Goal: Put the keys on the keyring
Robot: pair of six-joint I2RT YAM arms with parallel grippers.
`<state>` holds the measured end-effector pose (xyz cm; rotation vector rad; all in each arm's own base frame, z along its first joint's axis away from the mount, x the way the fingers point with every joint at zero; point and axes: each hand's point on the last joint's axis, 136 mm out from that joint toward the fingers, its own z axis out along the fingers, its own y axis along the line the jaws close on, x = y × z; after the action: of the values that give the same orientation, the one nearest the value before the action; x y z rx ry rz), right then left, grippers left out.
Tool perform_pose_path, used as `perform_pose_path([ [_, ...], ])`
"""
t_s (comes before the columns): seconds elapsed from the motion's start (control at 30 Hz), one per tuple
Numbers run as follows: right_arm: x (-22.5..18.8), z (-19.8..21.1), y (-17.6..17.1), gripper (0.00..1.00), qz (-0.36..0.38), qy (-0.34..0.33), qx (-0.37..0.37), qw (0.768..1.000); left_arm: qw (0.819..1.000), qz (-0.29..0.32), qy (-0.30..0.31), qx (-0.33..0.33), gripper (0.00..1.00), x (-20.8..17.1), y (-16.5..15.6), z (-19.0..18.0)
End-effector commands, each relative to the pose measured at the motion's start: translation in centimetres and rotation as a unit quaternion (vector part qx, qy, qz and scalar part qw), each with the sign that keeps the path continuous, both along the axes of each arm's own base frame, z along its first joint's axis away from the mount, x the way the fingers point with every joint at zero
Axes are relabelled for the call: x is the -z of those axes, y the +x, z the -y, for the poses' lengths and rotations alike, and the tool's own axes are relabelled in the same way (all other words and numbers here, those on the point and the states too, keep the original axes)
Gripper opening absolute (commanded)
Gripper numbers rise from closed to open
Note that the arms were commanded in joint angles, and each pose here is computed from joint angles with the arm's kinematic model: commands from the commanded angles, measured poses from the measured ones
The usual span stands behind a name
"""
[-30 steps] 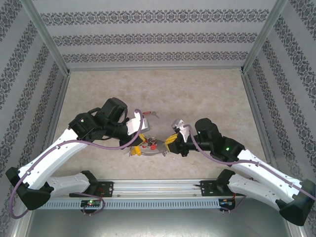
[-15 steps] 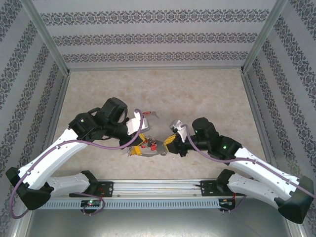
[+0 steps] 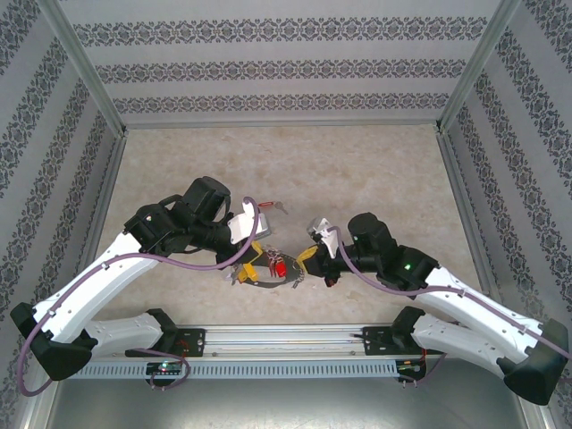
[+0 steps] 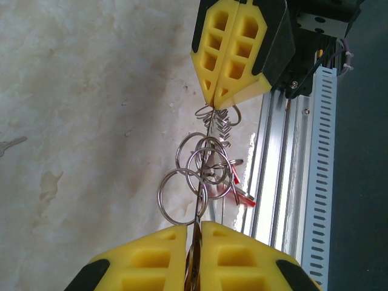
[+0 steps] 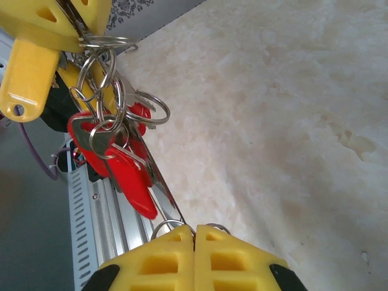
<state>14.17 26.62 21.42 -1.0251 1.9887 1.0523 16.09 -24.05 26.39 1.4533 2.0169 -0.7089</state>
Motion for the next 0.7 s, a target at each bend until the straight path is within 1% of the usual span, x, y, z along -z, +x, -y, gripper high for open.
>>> perform_pose_path([
  [0.0, -4.0, -0.5, -0.3, 0.0, 0.037, 0.041, -0.013, 0.998, 0.999, 0.024, -0.018, -0.015, 0.0, -0.9, 1.3, 0.3],
  [0.23, -5.5, -0.2, 1.1, 0.0, 0.057, 0.031, 0.02, 0.998, 0.999, 0.025, -0.012, -0.018, 0.0, -0.6, 1.4, 0.1],
  [0.33, -5.3, -0.1, 1.9, 0.0, 0.057, 0.01, 0.035, 0.998, 0.999, 0.027, -0.013, -0.017, 0.0, -0.7, 1.3, 0.1],
  [0.47, -5.0, -0.6, 2.4, 0.0, 0.048, -0.013, 0.032, 0.998, 0.999, 0.027, -0.011, -0.017, 0.0, -0.5, 1.4, 0.1],
  [0.67, -4.2, -0.4, 3.4, 0.0, 0.06, -0.052, 0.047, 0.996, 0.999, 0.027, -0.008, -0.019, 0.0, -0.3, 1.4, 0.0],
])
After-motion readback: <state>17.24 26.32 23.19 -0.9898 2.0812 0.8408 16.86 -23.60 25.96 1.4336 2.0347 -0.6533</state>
